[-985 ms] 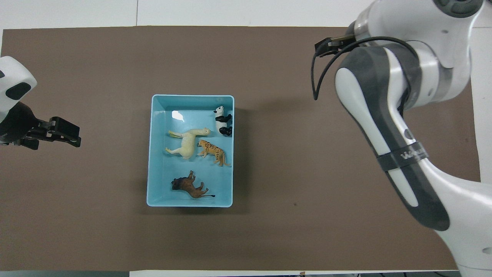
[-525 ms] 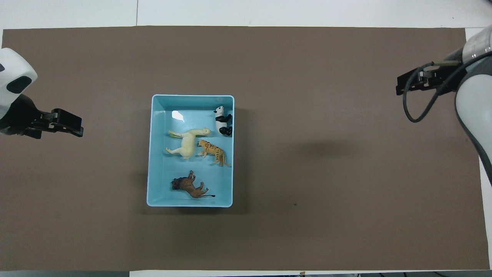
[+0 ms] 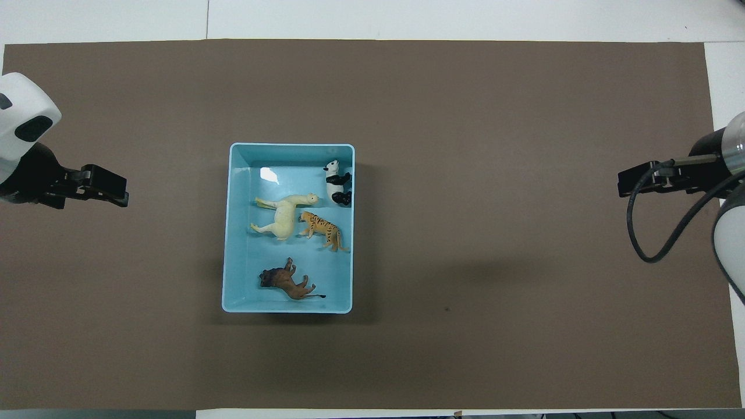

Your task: Put all toys into storage box

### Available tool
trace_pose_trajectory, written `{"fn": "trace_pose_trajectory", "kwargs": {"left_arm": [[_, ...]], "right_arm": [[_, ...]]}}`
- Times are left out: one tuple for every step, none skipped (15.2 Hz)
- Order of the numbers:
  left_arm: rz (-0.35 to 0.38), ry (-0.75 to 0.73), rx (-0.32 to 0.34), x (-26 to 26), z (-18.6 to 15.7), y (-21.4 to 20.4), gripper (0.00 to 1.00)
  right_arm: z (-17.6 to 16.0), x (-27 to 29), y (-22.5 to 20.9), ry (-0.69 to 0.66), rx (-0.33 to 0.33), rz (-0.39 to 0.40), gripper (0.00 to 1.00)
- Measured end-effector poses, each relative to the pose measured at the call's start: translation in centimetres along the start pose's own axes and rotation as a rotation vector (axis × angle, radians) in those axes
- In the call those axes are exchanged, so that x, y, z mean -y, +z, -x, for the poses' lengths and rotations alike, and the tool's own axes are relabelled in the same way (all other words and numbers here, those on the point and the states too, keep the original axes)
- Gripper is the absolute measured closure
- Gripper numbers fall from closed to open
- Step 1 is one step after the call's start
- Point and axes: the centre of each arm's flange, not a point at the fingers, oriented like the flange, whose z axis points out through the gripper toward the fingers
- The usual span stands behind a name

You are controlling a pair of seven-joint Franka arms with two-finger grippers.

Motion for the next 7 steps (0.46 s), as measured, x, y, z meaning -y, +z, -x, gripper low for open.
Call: {"fn": "trace_pose_trajectory", "kwargs": {"left_arm": [[0.0, 0.001, 0.0, 0.0, 0.0, 0.0, 0.0], [0.0, 0.001, 0.0, 0.0, 0.0, 0.0, 0.0], [-0.001, 0.001, 0.0, 0.0, 0.0, 0.0, 0.0], [-0.001, 0.001, 0.0, 0.0, 0.0, 0.0, 0.0], [-0.001, 0.001, -0.001, 0.0, 0.0, 0.0, 0.0], [-0.001, 0.001, -0.001, 0.0, 0.0, 0.0, 0.0], [-0.001, 0.001, -0.001, 0.0, 0.0, 0.0, 0.0]], "right_arm": [[0.1, -0.2, -0.1, 0.003, -0.002, 0.001, 0.0], [0.1, -0.4, -0.2, 0.008, -0.005, 0.001, 0.0], [0.1, -0.8, -0.4, 0.014, -0.009, 0.001, 0.0], [0.0, -1.2, -0.5, 0.021, -0.011, 0.001, 0.0], [0.0, -1.4, -0.6, 0.026, -0.013, 0.001, 0.0], [0.0, -1.5, -0.7, 0.028, -0.014, 0.001, 0.0], [0.0, -1.5, -0.7, 0.028, -0.015, 0.001, 0.0]]}}
